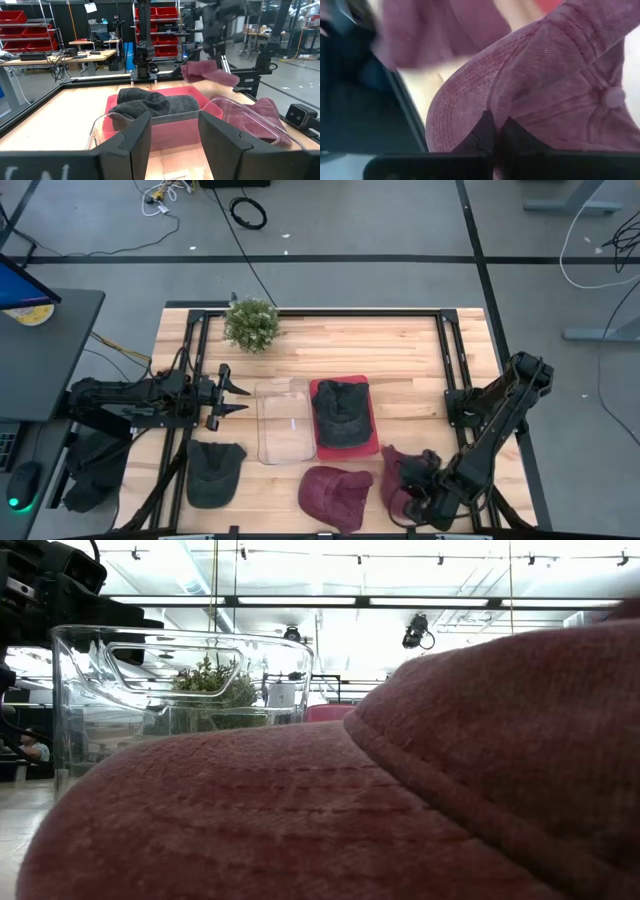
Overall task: Pick & Place hat
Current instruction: Put the right red cap into the transparent bin
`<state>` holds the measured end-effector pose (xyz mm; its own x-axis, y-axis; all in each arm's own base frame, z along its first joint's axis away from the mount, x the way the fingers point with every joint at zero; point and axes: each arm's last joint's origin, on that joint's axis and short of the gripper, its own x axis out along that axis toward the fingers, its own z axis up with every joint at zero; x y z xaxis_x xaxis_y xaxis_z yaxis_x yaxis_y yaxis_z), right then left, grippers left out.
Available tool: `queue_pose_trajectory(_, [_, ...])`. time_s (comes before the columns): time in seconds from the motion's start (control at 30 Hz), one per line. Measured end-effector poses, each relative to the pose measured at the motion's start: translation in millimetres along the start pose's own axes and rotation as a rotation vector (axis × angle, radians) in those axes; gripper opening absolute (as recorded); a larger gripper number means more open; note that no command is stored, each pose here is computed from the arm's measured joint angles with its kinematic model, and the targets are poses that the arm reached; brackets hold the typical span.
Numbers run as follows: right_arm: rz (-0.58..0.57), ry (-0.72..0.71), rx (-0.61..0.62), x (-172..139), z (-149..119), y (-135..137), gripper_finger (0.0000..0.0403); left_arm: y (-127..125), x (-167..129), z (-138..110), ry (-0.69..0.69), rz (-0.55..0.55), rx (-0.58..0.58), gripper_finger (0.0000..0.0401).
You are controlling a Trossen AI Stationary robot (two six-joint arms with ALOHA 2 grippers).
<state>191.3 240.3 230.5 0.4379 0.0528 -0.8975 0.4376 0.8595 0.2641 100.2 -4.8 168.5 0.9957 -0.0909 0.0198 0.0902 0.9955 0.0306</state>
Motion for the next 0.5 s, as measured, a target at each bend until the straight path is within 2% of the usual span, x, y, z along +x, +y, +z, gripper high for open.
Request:
queue_pose_trajectory(0.2, [0.032, -0.119, -0.097, -14, 51, 11, 0.0001, 0, 0, 0, 0.000, 0.000, 0.000, 0.0167])
queue_pose_trajectory(0.5, [0.067, -0.308, -0.256, -11, 142, -2, 0.0000, 0, 0, 0, -0.001, 0.000, 0.000, 0.0167])
